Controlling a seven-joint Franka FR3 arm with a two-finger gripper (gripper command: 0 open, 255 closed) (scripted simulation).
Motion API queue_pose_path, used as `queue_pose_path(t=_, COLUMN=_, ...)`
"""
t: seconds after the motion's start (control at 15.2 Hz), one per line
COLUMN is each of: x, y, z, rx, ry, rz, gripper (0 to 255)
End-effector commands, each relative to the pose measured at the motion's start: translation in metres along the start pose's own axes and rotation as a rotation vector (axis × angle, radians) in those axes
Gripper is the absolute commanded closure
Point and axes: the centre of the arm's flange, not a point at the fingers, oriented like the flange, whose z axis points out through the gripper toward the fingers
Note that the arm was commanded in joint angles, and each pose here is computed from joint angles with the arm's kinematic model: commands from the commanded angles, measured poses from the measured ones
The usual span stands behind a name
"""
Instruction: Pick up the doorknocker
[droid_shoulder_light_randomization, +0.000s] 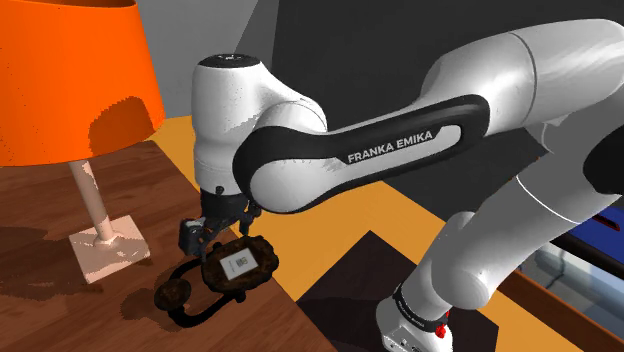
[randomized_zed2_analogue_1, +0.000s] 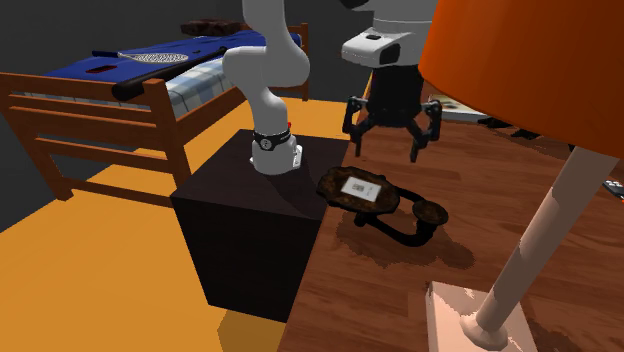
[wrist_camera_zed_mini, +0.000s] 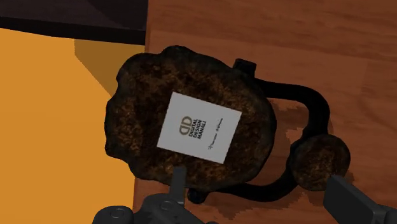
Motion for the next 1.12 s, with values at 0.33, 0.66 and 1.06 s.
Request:
queue_pose_path(t=0.33, x=0.01, y=-0.083, z=0.042, rx=-0.007, ry=-0.012, rz=-0.004, gripper=0)
queue_pose_path(t=0.66, x=0.012, y=-0.095, z=0.064, rx=-0.008, ry=-0.014, rz=-0.005, gripper=0)
queue_pose_path(t=1.06, x=0.012, y=-0.095, z=0.088, rx=-0.008, ry=-0.014, rz=-0.005, gripper=0)
